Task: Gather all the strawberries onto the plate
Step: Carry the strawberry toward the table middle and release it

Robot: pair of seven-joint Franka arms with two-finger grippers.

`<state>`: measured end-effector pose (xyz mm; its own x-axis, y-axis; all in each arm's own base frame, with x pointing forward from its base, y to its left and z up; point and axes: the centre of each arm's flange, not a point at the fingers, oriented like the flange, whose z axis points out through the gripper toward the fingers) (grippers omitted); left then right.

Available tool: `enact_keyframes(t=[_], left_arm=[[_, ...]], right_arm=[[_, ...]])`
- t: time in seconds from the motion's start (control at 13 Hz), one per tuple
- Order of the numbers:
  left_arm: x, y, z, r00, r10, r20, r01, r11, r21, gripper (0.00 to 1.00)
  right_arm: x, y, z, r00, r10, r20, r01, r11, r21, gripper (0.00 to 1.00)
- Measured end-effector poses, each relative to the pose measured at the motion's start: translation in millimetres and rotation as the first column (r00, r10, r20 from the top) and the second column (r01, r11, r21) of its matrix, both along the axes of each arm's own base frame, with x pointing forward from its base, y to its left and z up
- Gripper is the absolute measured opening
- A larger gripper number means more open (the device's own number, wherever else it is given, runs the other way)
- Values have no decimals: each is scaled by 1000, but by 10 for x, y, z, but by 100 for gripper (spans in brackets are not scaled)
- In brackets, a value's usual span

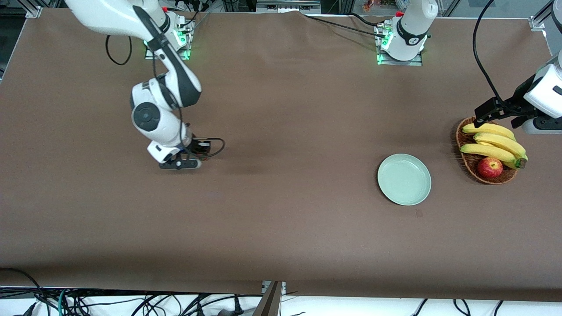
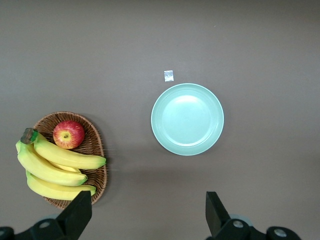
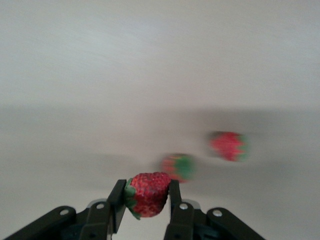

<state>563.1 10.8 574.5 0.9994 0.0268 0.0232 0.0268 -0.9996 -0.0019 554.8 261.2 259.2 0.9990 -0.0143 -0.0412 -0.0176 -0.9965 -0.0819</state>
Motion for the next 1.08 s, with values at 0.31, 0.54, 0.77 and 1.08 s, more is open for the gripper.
enact_keyframes(t=[0.31,0.54,0.77,1.08], left_arm=[[5,2,-22,1000,0,-4,0,1000,0,100],[35,8,-125,1000,2,-23,-2,1000,0,100],[61,27,-190,999,5,-33,-5,1000,1,100],[61,36,-191,999,7,-32,-7,1000,1,100]], right_arm=[[-149,1633,131,975,-223,14,221,971,87,39],[-288,2696,-174,926,-376,-27,375,913,158,39],[-316,3110,-607,903,-430,-9,416,868,272,39],[-296,3242,-638,878,-479,-6,451,821,350,52]])
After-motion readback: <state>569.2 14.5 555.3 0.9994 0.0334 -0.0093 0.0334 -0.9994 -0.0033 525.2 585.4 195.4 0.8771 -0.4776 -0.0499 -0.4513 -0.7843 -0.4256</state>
